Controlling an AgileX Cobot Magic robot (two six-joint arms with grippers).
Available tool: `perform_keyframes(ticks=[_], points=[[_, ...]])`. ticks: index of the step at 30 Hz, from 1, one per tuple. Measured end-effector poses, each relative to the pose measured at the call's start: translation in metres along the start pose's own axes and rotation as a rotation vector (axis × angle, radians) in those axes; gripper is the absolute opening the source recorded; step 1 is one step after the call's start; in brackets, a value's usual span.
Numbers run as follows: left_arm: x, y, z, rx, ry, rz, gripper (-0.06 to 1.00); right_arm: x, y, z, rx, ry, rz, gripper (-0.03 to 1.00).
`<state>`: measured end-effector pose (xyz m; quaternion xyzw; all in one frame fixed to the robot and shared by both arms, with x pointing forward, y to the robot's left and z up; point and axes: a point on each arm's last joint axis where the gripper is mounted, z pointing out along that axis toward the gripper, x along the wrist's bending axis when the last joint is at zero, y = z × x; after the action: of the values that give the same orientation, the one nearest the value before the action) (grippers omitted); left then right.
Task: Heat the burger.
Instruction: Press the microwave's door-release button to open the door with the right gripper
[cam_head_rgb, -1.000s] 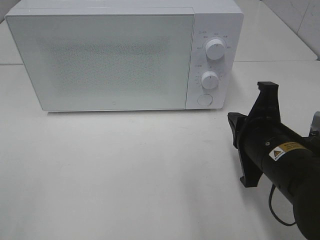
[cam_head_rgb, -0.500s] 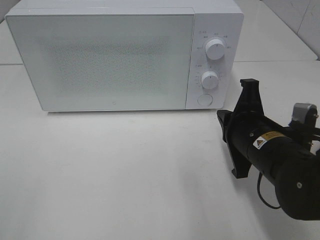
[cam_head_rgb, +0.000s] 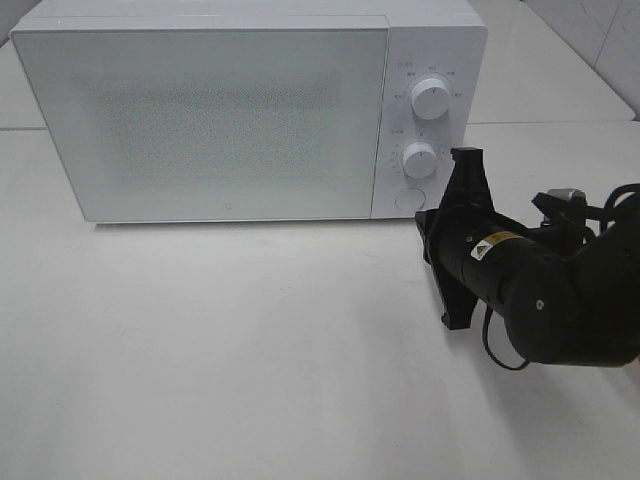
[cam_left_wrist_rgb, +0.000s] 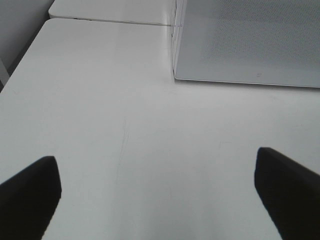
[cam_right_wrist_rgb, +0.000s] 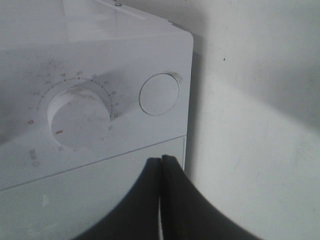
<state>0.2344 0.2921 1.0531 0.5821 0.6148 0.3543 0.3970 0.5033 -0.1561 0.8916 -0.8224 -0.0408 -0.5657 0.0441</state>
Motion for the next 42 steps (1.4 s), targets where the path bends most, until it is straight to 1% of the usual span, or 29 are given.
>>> perform_keyframes(ticks=[10,19,28,34,36,42], points=[[0.000,0.000,0.000,0.000,0.000,0.000,0.99,0.001,0.004,0.031,-0.029,-0.004,0.022,0.01],[0.000,0.000,0.000,0.000,0.000,0.000,0.99,-0.005,-0.007,0.062,-0.028,-0.017,0.040,0.01],[0.000,0.000,0.000,0.000,0.000,0.000,0.99,-0.010,0.001,0.071,-0.068,-0.032,0.057,0.01],[0.000,0.000,0.000,0.000,0.000,0.000,0.99,-0.002,0.005,0.078,-0.079,-0.015,0.056,0.01],[0.000,0.000,0.000,0.000,0.000,0.000,0.99,-0.007,0.006,0.082,-0.084,-0.032,0.051,0.01],[0.000,0.000,0.000,0.000,0.000,0.000,0.99,-0.010,0.007,0.084,-0.089,-0.041,0.048,0.01]])
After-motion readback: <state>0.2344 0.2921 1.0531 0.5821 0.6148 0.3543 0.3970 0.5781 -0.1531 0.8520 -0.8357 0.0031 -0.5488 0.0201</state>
